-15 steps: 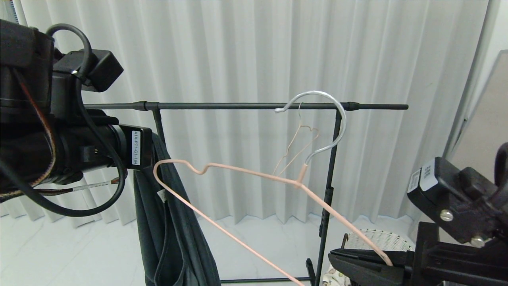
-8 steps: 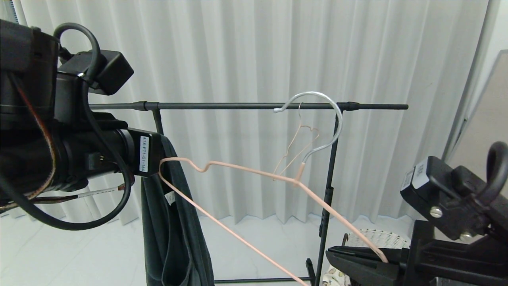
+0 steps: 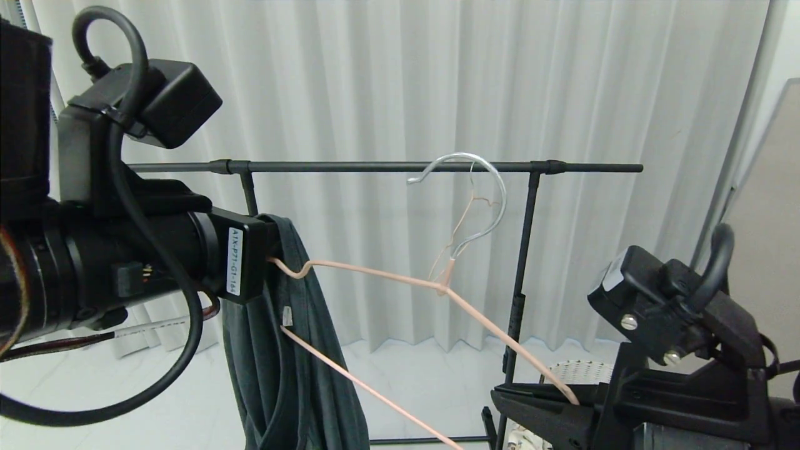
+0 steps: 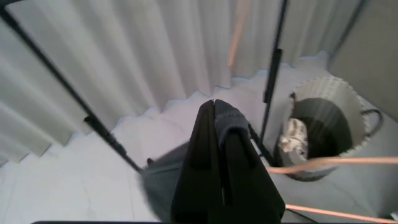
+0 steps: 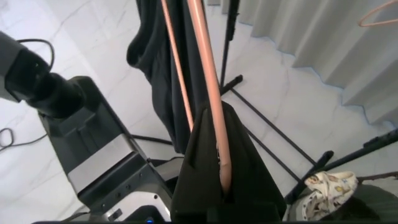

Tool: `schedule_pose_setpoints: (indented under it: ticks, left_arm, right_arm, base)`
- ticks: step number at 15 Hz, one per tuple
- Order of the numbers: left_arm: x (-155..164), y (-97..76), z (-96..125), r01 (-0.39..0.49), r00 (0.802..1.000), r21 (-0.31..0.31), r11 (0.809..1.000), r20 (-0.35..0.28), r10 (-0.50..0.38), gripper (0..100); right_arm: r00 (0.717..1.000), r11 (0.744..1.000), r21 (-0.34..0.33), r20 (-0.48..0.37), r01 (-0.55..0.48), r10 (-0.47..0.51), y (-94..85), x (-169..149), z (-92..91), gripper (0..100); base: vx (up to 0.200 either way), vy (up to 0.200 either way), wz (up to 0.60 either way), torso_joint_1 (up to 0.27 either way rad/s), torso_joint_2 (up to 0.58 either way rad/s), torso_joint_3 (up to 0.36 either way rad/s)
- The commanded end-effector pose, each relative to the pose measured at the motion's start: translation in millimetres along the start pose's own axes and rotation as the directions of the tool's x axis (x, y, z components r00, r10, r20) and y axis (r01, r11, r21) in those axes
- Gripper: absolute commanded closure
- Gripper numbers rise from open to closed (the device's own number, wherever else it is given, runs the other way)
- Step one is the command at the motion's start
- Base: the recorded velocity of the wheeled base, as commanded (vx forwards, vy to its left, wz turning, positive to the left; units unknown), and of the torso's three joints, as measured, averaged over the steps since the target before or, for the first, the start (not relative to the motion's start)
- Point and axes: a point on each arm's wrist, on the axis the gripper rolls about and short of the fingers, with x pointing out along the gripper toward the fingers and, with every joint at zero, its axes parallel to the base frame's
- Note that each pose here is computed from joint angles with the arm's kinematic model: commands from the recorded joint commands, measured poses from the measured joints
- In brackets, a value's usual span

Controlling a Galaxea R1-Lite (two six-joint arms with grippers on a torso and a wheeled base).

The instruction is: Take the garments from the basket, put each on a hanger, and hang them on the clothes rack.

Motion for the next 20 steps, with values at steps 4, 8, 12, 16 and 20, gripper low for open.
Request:
schedule_pose_setpoints:
  ticks: [4,8,12,16,20]
  left_arm:
    - [-17,-19.6,3,0.119,0.992,0.037,0.992,0.038,-0.120,100]
    - [-24,-27.4,6,0.169,0.983,0.051,0.984,0.059,-0.171,100]
    - [-32,-35.5,12,0.232,0.968,0.063,0.971,0.087,-0.237,100]
    - [-36,-38.9,16,0.284,0.952,0.069,0.956,0.100,-0.290,100]
    - [-36,-40.1,19,0.302,0.946,0.067,0.951,0.106,-0.308,100]
  right_arm:
    - [0.999,1.000,-0.009,-0.028,-0.028,0.028,9.5,22,2.6,100]
    - [0.999,1.000,-0.005,-0.025,-0.030,0.030,16.2,45,6.5,100]
    - [0.999,0.997,0.067,-0.028,-0.034,0.036,22.1,64,11.9,100]
    - [0.999,0.992,0.123,-0.012,-0.039,0.040,25.7,74,17.0,100]
    - [0.997,0.985,0.155,0.020,-0.070,0.068,33.7,79,18.1,100]
  base:
    - [0.000,0.000,0.00,0.000,0.00,0.000]
    - [0.000,0.000,0.00,0.000,0.00,0.000]
    - [0.000,0.000,0.00,0.000,0.00,0.000]
    - [0.000,0.000,0.00,0.000,0.00,0.000]
    - [0.000,0.000,0.00,0.000,0.00,0.000]
